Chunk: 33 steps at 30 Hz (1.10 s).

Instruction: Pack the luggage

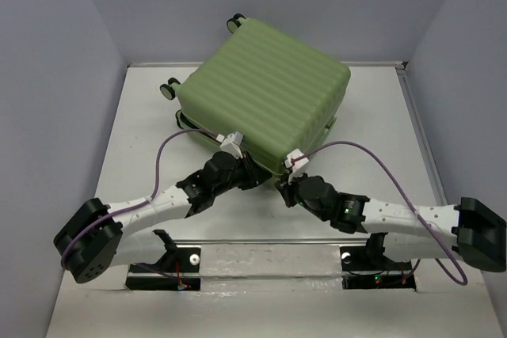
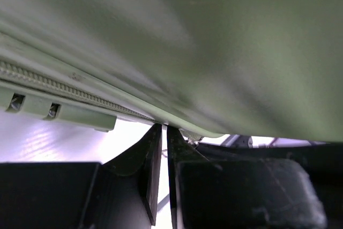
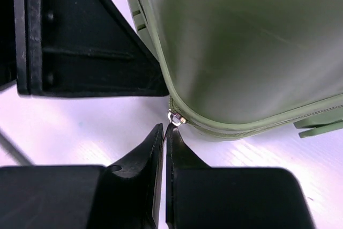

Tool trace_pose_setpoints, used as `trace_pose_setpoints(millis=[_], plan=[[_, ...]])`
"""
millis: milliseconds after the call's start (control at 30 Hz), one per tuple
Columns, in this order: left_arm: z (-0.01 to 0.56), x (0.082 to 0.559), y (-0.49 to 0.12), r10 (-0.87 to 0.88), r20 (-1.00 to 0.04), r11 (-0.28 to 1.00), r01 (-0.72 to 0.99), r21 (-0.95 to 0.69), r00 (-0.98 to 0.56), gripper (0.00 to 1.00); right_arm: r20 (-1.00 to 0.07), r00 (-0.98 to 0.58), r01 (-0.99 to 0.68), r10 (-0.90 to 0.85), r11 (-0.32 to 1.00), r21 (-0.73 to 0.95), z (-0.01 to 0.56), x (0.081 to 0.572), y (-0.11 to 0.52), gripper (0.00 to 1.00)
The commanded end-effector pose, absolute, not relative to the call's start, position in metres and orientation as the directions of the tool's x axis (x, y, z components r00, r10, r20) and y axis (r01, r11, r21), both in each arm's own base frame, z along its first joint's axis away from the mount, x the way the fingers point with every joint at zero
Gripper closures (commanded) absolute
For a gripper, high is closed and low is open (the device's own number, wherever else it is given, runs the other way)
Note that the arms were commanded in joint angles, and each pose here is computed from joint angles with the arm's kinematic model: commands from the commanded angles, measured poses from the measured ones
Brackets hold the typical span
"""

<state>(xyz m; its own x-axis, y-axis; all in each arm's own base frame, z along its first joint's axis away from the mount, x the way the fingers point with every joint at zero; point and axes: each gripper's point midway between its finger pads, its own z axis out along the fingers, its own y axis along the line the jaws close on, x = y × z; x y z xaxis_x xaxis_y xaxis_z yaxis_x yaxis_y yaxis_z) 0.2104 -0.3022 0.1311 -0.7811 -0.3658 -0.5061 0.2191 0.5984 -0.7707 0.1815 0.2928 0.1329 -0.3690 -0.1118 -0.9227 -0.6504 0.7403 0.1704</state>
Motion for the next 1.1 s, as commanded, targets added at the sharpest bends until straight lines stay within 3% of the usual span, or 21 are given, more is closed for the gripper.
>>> trace_pose_setpoints(millis=[0, 133, 167, 233, 267, 367, 500, 833, 1067], plan=[[0.21, 0.234, -0.348, -0.415, -0.58, 0.453, 0.394, -0.8, -0.701, 0.8, -0.902, -0.428, -0.753, -0.059, 0.574, 0.32, 0.171, 0.128, 0.371, 0.93], [0.2, 0.232, -0.328, -0.369, -0.63, 0.56, 0.378, -0.738, -0.684, 0.81, -0.894, -0.439, -0.625, 0.083, 0.687, 0.371, 0.176, 0.157, 0.377, 0.93], [0.199, 0.234, -0.318, -0.366, -0.645, 0.595, 0.365, -0.716, -0.671, 0.76, -0.898, -0.429, -0.599, 0.098, 0.713, 0.365, 0.174, 0.163, 0.373, 0.93], [0.199, 0.229, -0.286, -0.352, -0.665, 0.665, 0.324, -0.673, -0.659, 0.62, -0.892, -0.44, -0.574, 0.109, 0.729, 0.372, 0.169, 0.165, 0.371, 0.93], [0.202, 0.225, -0.277, -0.333, -0.678, 0.672, 0.339, -0.658, -0.655, 0.41, -0.891, -0.438, -0.556, 0.119, 0.743, 0.372, 0.167, 0.168, 0.367, 0.93], [0.23, 0.221, -0.233, -0.35, -0.704, 0.692, 0.335, -0.639, -0.618, 0.17, -0.883, -0.451, -0.533, 0.128, 0.754, 0.382, 0.161, 0.168, 0.361, 0.93], [0.274, 0.248, -0.169, -0.43, -0.755, 0.753, 0.264, -0.602, -0.494, 0.06, -0.877, -0.465, -0.536, 0.124, 0.749, 0.39, 0.159, 0.165, 0.361, 0.93], [0.295, 0.388, -0.077, -0.625, -0.665, 0.711, 0.053, -0.701, -0.409, 0.02, -0.867, -0.492, -0.576, 0.076, 0.718, 0.39, 0.156, 0.154, 0.362, 0.93], [0.288, 0.454, -0.064, -0.695, -0.578, 0.636, 0.01, -0.772, -0.427, 0.01, -0.863, -0.503, -0.597, 0.052, 0.7, 0.391, 0.154, 0.149, 0.365, 0.93]])
